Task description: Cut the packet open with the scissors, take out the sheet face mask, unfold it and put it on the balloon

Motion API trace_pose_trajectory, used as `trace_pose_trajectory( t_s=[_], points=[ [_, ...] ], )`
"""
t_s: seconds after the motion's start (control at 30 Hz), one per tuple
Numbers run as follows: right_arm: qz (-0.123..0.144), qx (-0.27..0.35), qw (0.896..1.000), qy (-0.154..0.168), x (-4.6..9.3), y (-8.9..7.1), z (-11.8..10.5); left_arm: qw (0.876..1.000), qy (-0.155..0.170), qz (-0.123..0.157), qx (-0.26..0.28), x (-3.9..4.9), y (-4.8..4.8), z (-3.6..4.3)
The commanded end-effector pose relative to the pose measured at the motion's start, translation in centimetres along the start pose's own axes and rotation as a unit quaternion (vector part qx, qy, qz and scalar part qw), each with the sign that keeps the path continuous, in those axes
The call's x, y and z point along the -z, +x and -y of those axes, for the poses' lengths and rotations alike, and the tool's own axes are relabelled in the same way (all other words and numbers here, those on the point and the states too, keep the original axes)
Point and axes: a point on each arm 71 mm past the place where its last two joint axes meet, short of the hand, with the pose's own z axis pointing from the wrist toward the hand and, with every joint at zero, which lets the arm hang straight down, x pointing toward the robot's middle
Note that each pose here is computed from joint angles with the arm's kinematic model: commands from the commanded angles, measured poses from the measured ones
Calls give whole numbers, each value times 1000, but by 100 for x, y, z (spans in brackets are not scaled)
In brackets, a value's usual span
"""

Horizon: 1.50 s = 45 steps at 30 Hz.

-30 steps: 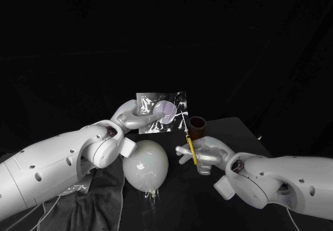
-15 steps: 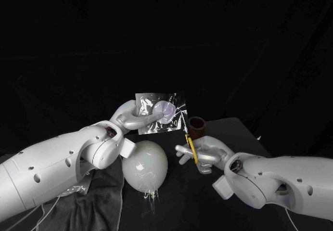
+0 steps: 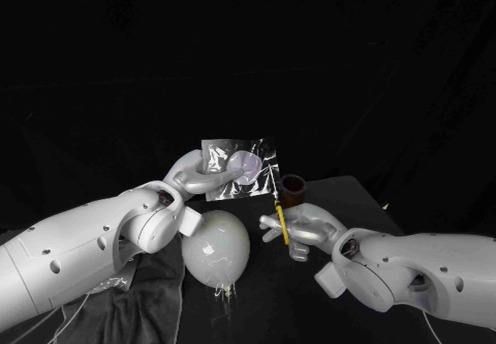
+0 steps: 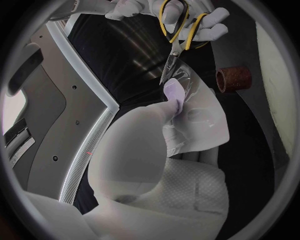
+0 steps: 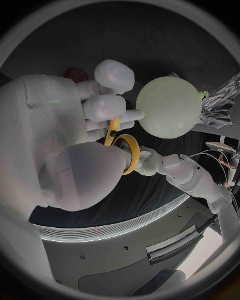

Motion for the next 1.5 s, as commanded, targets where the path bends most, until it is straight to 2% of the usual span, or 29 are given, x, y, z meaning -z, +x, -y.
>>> trace_pose_trajectory(
  t_s=[0.03,0.3,0.57,1.03,1.5],
  points=[
    [-5,0,1000,-6,-2,16,-20,1000,16,1,-7,-3,16,27],
    [-4,-1,1000,-5,8,22,-24,998,33,-1,-44,0,-5,29],
    [-1,-6,1000,-6,2,26,-39,997,41,-14,-63,-2,60,20],
    [10,-15,1000,-17,-61,33,-89,997,42,-22,-63,10,109,14],
    [16,-20,1000,-17,-77,27,-94,997,42,-15,-55,19,102,8]
  ],
)
